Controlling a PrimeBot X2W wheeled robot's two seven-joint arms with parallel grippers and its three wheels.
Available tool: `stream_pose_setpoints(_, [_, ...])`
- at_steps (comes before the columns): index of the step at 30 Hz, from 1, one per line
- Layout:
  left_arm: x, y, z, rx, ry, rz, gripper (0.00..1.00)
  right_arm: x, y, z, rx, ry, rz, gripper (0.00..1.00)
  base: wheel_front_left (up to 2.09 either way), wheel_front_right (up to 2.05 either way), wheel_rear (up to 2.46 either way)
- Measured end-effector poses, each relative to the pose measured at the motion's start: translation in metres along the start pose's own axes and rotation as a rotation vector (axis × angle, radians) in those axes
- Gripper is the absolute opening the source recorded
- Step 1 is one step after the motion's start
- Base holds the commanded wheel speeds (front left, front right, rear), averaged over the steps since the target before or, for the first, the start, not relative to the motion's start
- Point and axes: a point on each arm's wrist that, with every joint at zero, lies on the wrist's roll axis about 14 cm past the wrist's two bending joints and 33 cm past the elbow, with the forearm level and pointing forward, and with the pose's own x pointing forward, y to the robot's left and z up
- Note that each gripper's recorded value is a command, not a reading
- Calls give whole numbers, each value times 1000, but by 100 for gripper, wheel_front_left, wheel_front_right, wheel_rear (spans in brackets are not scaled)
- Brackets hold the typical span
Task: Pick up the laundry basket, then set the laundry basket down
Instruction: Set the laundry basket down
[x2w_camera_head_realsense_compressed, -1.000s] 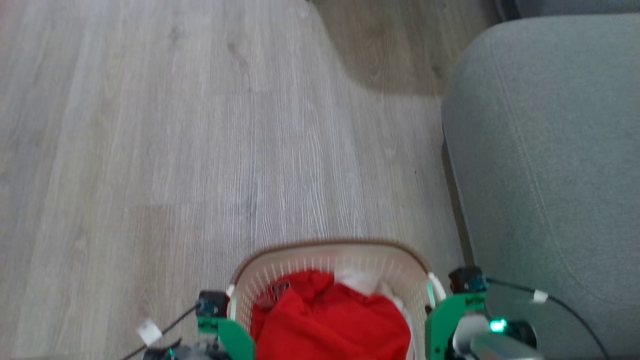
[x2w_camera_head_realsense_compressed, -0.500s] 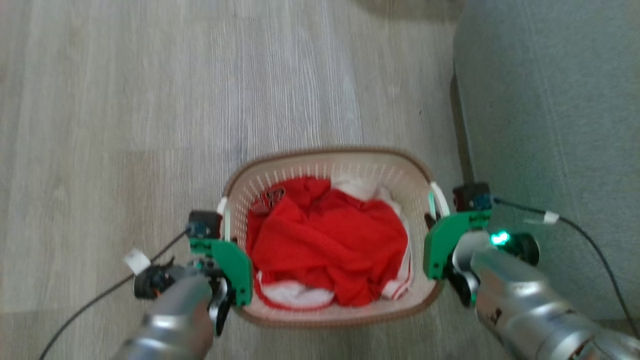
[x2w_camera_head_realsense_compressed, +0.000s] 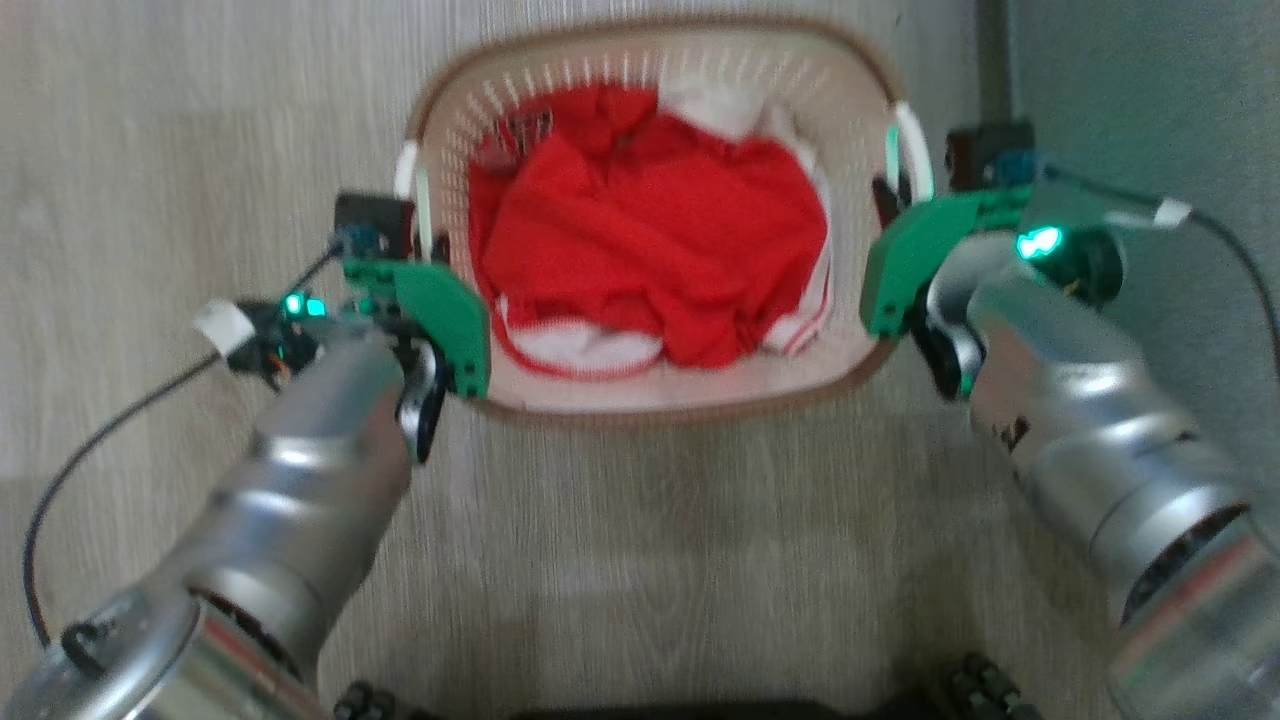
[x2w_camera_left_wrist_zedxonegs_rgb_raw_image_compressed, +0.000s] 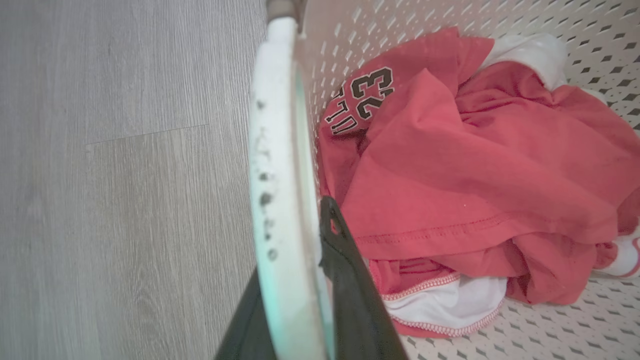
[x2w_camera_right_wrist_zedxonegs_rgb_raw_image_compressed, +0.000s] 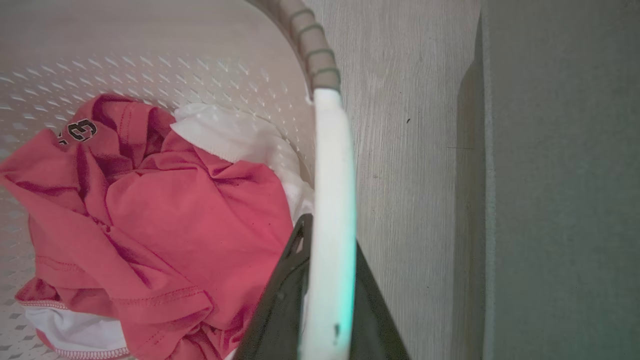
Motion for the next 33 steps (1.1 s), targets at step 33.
stream_pose_setpoints(33, [99, 12, -64, 4, 118, -25, 0, 94, -49, -82, 32, 107, -31, 0, 0, 0, 0])
